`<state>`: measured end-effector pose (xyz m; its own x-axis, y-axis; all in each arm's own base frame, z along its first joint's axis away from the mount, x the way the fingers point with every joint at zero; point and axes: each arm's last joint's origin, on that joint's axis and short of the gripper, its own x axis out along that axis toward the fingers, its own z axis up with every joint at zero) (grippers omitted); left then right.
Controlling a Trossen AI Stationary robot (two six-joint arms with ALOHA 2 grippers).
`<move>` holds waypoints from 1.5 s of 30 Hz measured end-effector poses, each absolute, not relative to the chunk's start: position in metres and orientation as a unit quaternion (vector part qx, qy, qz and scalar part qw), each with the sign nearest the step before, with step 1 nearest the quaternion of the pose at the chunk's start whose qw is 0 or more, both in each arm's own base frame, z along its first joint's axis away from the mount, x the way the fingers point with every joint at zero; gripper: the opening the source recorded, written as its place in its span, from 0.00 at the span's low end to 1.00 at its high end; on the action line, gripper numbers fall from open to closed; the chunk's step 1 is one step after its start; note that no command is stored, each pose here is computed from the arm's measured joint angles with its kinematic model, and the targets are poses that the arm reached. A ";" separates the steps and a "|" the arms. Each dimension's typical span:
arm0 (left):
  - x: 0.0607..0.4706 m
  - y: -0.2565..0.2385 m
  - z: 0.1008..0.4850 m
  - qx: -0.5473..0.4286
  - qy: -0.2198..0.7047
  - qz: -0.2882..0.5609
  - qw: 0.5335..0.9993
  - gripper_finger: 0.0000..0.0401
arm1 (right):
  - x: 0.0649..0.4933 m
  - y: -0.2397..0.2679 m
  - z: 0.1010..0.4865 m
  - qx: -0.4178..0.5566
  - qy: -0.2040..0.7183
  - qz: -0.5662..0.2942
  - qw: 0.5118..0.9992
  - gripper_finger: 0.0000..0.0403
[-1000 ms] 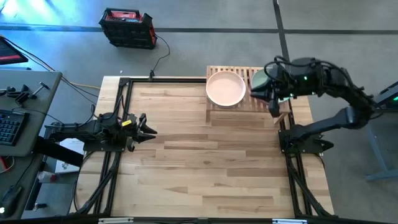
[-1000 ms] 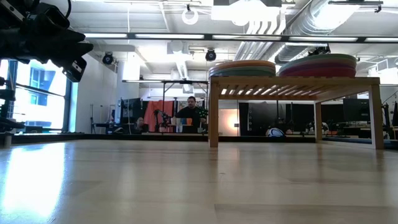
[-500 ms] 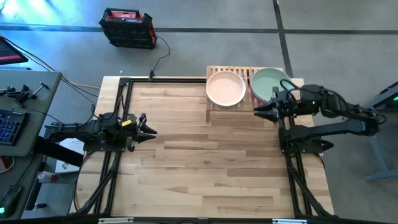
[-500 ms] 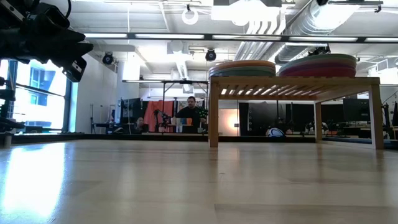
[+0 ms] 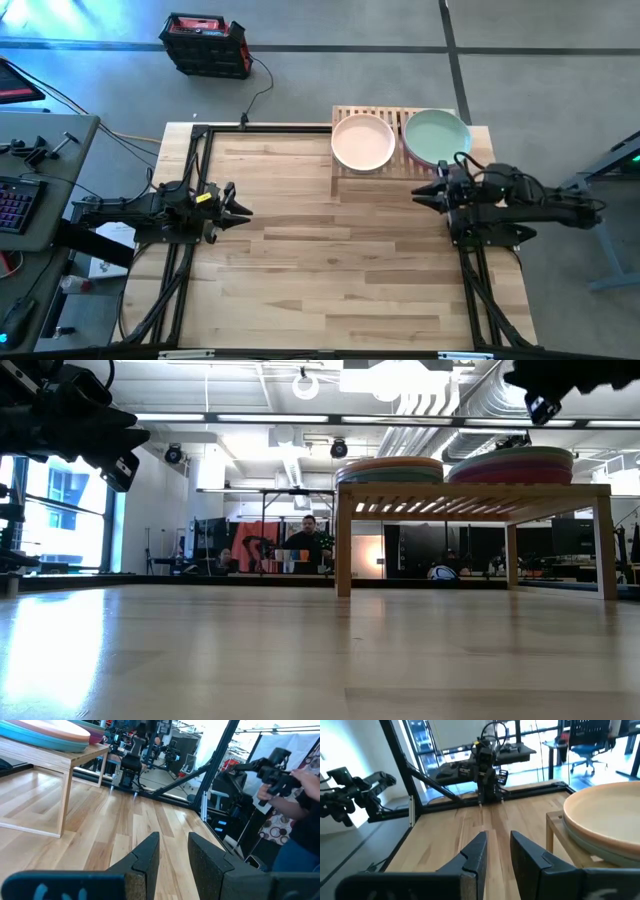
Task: Place and stack plates onto a shelf
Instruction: Return to Home Position
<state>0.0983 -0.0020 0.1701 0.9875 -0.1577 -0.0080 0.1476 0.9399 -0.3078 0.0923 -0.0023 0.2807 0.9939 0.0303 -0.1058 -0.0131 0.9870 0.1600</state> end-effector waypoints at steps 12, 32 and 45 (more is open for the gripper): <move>0.098 -0.002 0.170 -0.155 0.016 -0.078 0.985 0.22 | 0.075 -0.001 0.241 0.074 -0.010 0.016 0.997 0.17; 0.098 -0.002 0.170 -0.155 0.016 -0.078 0.985 0.22 | 0.091 -0.001 0.189 0.090 -0.021 0.041 0.995 0.17; 0.098 -0.002 0.170 -0.155 0.016 -0.078 0.985 0.22 | 0.095 -0.002 0.173 0.123 0.014 0.026 0.992 0.17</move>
